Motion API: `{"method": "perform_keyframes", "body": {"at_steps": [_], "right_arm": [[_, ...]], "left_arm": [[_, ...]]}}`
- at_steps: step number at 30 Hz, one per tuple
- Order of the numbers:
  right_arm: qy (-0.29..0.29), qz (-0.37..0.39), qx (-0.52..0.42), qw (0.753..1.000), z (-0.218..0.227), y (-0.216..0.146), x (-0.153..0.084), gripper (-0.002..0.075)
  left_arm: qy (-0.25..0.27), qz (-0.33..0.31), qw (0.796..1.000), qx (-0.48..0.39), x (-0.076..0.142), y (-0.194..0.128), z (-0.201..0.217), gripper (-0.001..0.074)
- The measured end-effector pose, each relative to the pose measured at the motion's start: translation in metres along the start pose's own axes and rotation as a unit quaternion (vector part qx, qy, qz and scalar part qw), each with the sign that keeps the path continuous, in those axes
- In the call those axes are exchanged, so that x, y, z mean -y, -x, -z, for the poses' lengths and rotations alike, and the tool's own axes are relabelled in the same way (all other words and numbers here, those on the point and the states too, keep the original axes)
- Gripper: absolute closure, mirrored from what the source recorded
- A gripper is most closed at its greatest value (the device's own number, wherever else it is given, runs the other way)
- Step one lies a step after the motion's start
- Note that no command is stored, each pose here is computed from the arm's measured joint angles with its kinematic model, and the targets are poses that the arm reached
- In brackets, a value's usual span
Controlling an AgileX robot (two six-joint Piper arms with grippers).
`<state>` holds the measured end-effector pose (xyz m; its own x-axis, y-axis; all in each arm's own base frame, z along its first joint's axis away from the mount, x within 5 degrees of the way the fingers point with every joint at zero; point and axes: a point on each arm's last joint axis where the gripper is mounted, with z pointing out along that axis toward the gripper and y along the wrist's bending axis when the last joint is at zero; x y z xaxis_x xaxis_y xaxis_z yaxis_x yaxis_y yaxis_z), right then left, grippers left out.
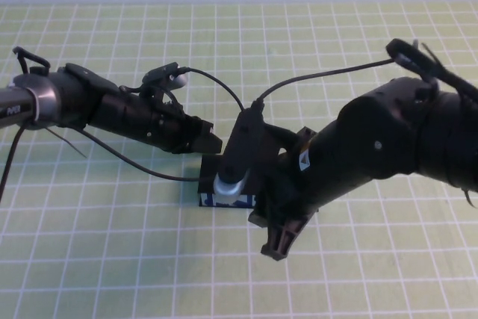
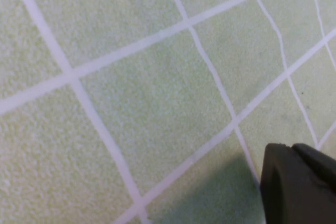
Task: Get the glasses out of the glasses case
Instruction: Pick up the glasses from the glasses case
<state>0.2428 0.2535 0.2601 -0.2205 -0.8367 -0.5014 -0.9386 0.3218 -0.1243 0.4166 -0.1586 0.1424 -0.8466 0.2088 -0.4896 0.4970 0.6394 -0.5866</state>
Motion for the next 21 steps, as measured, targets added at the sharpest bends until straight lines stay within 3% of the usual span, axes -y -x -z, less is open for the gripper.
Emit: {"method": "perform_keyframes", "body": {"at_steps": [6, 21], "right_arm": [[-0.045, 0.039, 0.01, 0.998, -0.024, 0.002, 0.012, 0.0363], [-0.087, 0.111, -0.01, 0.99, -0.065, -0.004, 0.024, 0.0352]], "left_arm": [[-0.003, -0.001, 1.0, -0.003, 0.001, -0.001, 0.0, 0.0739], [-0.004, -0.001, 1.0, -0.004, 0.001, -0.001, 0.0, 0.0739]]}}
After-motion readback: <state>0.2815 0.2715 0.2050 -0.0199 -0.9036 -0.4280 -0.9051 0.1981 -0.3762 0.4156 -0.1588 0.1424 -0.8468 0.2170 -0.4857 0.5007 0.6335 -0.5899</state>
